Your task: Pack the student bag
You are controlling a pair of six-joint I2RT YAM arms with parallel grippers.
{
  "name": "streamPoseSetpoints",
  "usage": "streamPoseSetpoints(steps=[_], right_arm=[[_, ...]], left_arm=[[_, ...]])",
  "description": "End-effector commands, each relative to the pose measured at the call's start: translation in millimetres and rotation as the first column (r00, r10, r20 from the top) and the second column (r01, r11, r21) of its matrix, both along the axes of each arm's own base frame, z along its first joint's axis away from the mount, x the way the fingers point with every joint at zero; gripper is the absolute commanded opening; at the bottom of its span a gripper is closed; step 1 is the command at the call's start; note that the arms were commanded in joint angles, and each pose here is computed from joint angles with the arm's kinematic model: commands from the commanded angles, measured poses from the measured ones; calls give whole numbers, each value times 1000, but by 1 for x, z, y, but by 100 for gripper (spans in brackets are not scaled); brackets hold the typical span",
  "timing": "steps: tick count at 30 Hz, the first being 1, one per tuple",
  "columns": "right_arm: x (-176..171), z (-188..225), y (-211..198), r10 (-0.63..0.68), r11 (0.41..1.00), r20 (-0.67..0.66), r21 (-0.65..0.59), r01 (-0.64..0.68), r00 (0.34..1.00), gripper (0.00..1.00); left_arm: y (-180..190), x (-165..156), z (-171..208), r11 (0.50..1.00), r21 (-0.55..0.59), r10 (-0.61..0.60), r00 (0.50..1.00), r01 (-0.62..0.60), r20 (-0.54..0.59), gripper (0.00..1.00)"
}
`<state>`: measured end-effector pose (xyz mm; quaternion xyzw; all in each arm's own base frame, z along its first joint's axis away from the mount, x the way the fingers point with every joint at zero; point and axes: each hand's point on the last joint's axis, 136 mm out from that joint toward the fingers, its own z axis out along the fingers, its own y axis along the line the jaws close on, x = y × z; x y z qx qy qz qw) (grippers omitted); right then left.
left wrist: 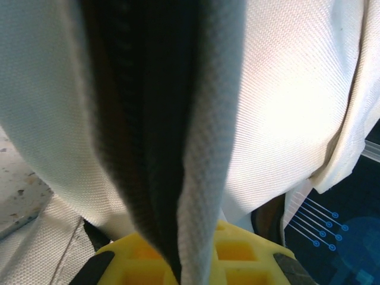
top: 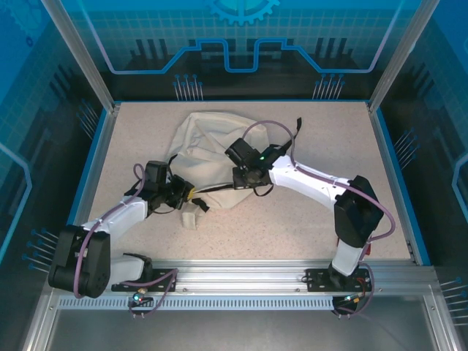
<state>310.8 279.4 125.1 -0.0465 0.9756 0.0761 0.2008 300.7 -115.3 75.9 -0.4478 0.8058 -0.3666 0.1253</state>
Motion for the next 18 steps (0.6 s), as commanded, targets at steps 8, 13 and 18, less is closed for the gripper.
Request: streamPoseSetpoints(steps=[8, 13, 18], right_arm=[[11, -2, -29, 0, 997, -1, -78, 0, 1000, 0], [5, -7, 0, 129, 992, -42, 11, -128, 991, 0], [11, 0, -16, 32, 998, -7, -45, -32, 999, 0]], left_arm=[[37, -1, 3, 991, 126, 50, 999, -51, 8, 0], [55, -5, 5, 986, 155, 60, 998, -60, 3, 0], [65, -9, 7, 984, 166, 70, 998, -70, 4, 0]])
